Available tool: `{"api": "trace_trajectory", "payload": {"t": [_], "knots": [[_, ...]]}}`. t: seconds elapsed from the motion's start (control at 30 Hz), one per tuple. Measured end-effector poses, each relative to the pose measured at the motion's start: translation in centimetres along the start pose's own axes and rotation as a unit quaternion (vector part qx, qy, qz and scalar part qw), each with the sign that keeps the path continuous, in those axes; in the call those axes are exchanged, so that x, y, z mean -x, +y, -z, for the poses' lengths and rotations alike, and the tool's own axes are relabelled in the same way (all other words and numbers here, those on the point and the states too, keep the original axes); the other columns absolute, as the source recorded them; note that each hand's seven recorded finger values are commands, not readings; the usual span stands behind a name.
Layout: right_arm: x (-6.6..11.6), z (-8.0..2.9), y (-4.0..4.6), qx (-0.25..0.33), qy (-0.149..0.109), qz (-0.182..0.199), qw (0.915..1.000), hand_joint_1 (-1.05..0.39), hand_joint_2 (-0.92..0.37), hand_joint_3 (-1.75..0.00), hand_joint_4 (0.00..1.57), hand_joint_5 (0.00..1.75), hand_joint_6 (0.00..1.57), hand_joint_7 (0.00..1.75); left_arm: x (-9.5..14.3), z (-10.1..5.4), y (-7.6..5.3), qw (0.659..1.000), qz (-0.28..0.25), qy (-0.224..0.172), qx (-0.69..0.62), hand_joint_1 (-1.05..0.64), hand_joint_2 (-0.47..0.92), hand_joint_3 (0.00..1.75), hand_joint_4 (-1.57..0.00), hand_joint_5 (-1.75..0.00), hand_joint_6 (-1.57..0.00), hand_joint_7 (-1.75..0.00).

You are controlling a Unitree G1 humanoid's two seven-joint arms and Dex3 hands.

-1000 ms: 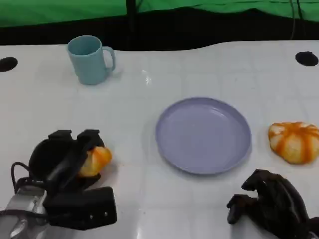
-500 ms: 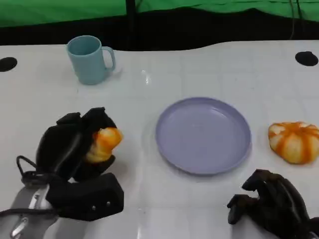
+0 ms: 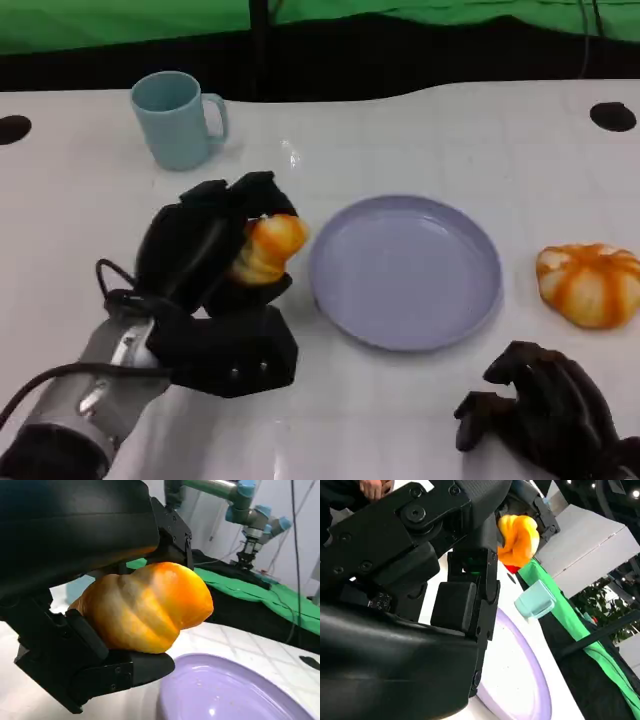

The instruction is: Grasp the bread from the table and place it into the plate.

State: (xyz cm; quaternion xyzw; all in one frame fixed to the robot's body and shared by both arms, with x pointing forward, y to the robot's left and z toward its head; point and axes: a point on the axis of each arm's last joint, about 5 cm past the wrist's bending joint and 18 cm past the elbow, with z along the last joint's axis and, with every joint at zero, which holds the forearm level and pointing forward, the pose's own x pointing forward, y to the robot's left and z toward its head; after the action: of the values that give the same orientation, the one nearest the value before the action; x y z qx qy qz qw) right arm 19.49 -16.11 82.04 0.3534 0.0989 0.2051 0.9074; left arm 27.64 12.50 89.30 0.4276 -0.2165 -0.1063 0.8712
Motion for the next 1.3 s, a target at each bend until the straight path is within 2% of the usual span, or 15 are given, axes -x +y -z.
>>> {"api": "trace_trajectory", "payload": {"t": [0.17, 0.33, 0.53, 0.7, 0.93, 1.03, 1.2, 1.3], "knots": [[0.0, 0.0, 0.04, 0.0, -0.001, 0.003, 1.0, -1.05, -0.69, 0.0, 1.57, 0.74, 1.57, 0.37, -0.8, -0.7, -1.1, 1.0, 0.0, -0.017, 0.004, -0.23, 0.51, 0.99, -0.81, -1.75, -0.56, -1.75], [0.0, 0.0, 0.1, 0.0, -0.001, 0.002, 1.0, -1.05, -0.7, 0.0, 1.57, 0.74, 1.57, 0.38, -2.3, -1.8, -1.5, 0.999, 0.007, -0.039, 0.008, -0.25, 0.51, 0.99, -0.84, -1.75, -0.6, -1.71], [0.0, 0.1, 0.13, 0.0, 0.001, 0.002, 1.0, -1.05, -0.71, -0.01, 1.57, 0.74, 1.57, 0.37, -3.8, -3.5, -2.7, 0.998, 0.029, -0.055, 0.019, -0.27, 0.48, 1.11, -0.88, -1.75, -0.66, -1.64], [0.2, 0.2, 0.1, -0.001, 0.002, 0.004, 1.0, -1.05, -0.72, -0.01, 1.57, 0.74, 1.57, 0.36, -4.5, -4.1, -3.2, 0.997, 0.045, -0.056, 0.01, -0.28, 0.48, 1.15, -0.9, -1.75, -0.71, -1.59], [0.2, 0.2, 0.15, 0.004, -0.002, 0.002, 1.0, -1.04, -0.73, -0.01, 1.57, 0.76, 1.57, 0.38, -6.0, -5.7, -3.7, 0.995, 0.067, -0.069, -0.008, -0.28, 0.5, 1.1, -0.9, -1.75, -0.74, -1.49], [0.2, 0.3, 0.18, 0.004, -0.001, 0.003, 1.0, -1.05, -0.72, 0.0, 1.57, 0.76, 1.57, 0.37, -6.1, -6.1, -4.2, 0.994, 0.081, -0.07, -0.015, -0.28, 0.53, 1.08, -0.93, -1.75, -0.75, -1.36], [0.2, 0.4, 0.24, 0.003, 0.001, 0.002, 1.0, -1.05, -0.71, 0.0, 1.57, 0.75, 1.57, 0.36, -6.3, -6.4, -4.6, 0.992, 0.102, -0.065, -0.03, -0.28, 0.57, 1.02, -0.92, -1.75, -0.69, -1.54], [0.3, 0.4, 0.28, 0.003, 0.001, 0.002, 1.0, -1.05, -0.71, -0.01, 1.57, 0.75, 1.57, 0.37, -6.5, -6.7, -4.7, 0.99, 0.119, -0.066, -0.043, -0.28, 0.61, 0.97, -0.88, -1.75, -0.69, -1.42]]}}
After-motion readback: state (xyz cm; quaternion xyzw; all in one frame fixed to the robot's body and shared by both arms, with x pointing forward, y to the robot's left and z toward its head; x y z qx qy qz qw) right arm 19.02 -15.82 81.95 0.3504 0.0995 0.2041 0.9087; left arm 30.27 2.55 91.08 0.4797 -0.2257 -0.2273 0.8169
